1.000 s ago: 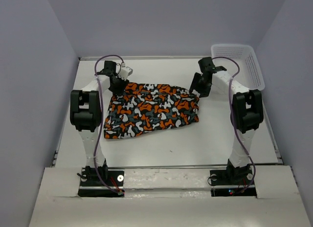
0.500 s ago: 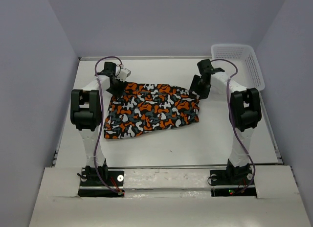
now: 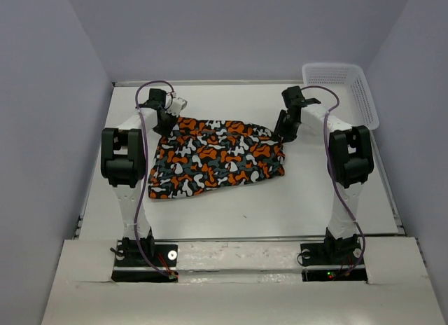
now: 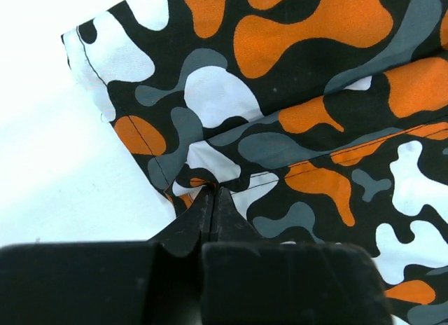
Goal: Fold and stack the shorts
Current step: Smooth out the shorts at the center of the board.
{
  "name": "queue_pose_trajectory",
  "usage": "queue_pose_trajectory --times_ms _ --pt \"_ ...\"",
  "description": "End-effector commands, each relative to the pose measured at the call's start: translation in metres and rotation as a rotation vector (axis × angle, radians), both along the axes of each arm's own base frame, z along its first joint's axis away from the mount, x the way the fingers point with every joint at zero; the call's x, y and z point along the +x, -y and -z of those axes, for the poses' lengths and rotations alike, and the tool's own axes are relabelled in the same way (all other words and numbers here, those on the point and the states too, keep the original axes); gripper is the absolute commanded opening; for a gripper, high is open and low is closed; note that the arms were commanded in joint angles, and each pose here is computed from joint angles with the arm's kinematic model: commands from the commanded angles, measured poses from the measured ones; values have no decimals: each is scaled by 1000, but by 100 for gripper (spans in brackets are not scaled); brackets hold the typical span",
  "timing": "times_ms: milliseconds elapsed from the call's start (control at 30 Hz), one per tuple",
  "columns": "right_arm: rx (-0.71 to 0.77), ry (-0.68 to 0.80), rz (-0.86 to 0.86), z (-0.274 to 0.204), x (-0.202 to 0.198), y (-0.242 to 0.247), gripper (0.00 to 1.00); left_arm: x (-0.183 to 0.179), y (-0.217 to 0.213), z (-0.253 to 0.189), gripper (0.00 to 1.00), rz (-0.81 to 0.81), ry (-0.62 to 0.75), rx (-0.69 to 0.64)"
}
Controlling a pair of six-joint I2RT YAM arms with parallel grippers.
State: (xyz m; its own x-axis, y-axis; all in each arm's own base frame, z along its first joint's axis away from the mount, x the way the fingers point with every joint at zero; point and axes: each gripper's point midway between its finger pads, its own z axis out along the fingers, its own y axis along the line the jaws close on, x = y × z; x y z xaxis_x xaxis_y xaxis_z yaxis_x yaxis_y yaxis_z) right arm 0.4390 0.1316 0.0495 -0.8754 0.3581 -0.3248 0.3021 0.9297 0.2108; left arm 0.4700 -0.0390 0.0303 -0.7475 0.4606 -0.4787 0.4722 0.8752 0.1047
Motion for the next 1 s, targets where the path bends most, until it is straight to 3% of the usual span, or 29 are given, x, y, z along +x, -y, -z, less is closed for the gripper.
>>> queue_pose_trajectory --times_ms 0,100,233,333,633,867,967 --pt "2 40 -9 -6 6 -2 35 -2 2 -22 0 -8 32 -27" --pt "-18 51 -10 -11 4 2 20 2 -3 -42 0 -18 86 -10" --pt "-58 71 -12 -22 1 11 16 11 -12 -84 0 -45 211 -2" --pt "-94 89 -19 -32 0 18 6 20 -21 -126 0 -81 326 -6" --pt "-129 102 -45 -45 -2 24 1 42 -10 -233 0 -81 592 -102" --pt "-109 97 -31 -39 6 23 1 91 -23 -216 0 -133 667 -20" --pt "-92 101 -1 -35 14 28 1 109 -32 -190 0 -164 656 27"
